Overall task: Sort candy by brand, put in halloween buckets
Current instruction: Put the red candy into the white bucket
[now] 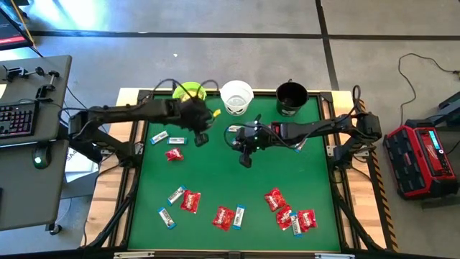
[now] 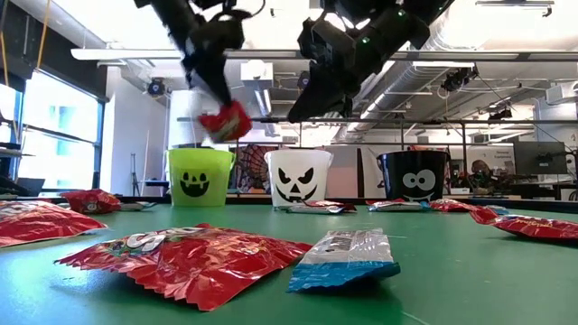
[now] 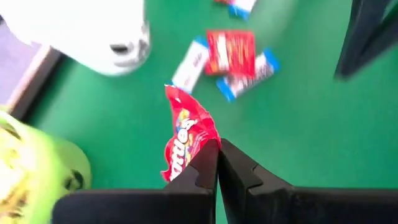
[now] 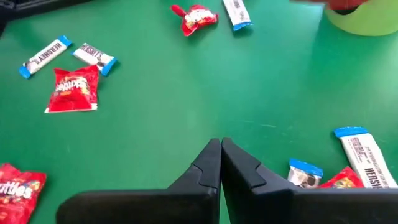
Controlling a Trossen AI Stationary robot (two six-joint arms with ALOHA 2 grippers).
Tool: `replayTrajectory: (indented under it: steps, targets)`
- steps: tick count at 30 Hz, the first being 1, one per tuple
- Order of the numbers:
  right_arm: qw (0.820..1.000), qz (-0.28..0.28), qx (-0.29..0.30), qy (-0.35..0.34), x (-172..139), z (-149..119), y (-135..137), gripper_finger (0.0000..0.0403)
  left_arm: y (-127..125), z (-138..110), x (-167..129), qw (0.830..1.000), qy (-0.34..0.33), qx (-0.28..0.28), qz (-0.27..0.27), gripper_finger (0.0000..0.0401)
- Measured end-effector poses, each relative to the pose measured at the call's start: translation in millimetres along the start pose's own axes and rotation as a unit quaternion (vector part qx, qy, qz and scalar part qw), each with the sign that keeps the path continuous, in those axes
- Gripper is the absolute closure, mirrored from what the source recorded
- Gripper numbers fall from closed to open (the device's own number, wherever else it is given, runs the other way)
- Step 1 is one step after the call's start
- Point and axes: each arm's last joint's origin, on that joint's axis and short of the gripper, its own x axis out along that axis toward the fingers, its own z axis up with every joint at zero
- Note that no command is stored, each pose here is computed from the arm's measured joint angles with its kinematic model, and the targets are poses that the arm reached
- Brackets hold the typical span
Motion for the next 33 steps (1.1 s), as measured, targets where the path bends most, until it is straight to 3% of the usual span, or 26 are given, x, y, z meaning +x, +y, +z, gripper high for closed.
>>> replayTrajectory:
  steps: [4,10,18,33]
  targets:
    - [0.999,-0.032,0.015,-0.010,0.0,-0.2,4.2,0.0403,14.8,20.3,-18.1,0.999,-0.038,-0.026,0.013,0.0401]
    - [0.999,-0.039,0.015,-0.035,0.6,1.3,8.7,0.0403,33.8,42.9,-44.6,0.995,-0.084,-0.053,0.031,0.0401]
    - [0.996,-0.016,0.076,-0.053,8.5,-34.5,4.3,0.0403,43.0,55.3,-63.5,0.992,-0.111,-0.060,0.029,0.0401]
    - [0.993,-0.053,0.078,-0.071,-24.8,-32.8,9.8,0.0403,51.7,103.3,-25.0,0.994,-0.102,-0.039,0.029,0.0401]
